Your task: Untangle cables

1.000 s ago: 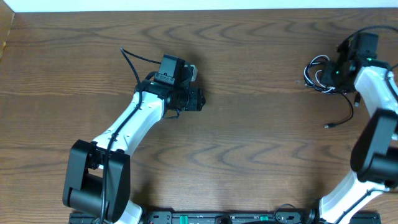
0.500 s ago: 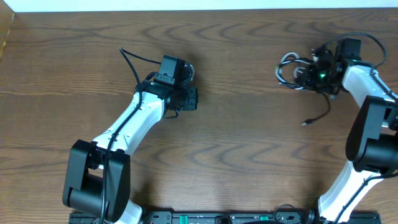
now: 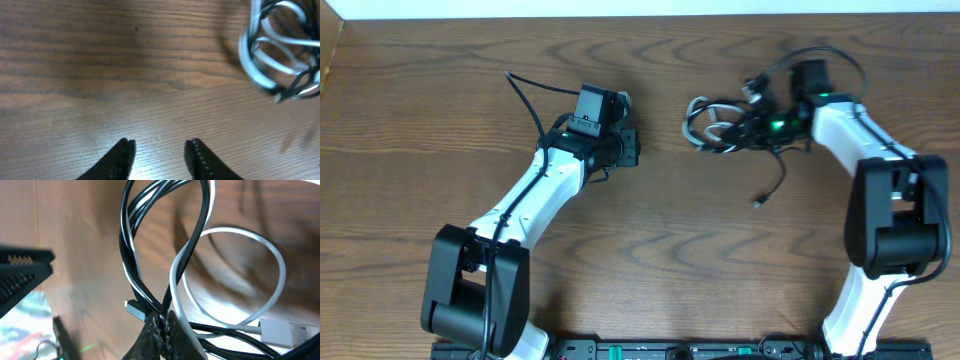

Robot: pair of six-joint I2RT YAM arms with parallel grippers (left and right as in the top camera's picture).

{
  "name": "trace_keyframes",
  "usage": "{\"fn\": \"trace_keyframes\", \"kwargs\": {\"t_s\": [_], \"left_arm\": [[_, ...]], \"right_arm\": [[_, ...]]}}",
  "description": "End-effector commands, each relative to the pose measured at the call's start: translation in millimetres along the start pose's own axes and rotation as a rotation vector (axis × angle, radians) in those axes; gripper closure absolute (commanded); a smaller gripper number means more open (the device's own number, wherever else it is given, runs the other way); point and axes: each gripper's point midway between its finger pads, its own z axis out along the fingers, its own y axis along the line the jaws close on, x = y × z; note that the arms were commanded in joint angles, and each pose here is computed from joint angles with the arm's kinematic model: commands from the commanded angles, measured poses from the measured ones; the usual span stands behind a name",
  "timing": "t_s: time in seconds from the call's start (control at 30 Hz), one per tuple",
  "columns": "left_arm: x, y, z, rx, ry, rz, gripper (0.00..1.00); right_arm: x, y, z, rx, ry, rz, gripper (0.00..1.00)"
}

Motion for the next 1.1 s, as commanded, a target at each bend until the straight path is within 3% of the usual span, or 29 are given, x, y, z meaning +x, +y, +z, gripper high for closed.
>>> {"fn": "trace_keyframes", "kwargs": {"t_s": [0.0,0.33,0.43,0.53,0.87,1.07], "left_arm": [[3,4,2,-0.014,0.006,0.0,0.56],[9,7,7,-0.022,0.032,0.001,0.55],[13,9,11,-0.026,0.047,-0.008,0.49],[17,11,18,-0.032,0.064,-0.024,0.45],[32,34,48,-0.116,0.112,-0.069,0.45],[39,31,62,-0.083,0.14,-0.084,0.46]], "right_arm": [[10,33,17,-0.046,0.047,-0.015,0.99],[39,53,73,0.201,0.111,-0.015,0.99],[38,55,80,0.242,0.092,-0.028,0.99],[40,58,83,0.251,0.093,-0.04,0.99],[49,57,83,0.261,0.125,-0.025,0.99],[49,57,84,0.261,0.125,-0.027,0.99]]}}
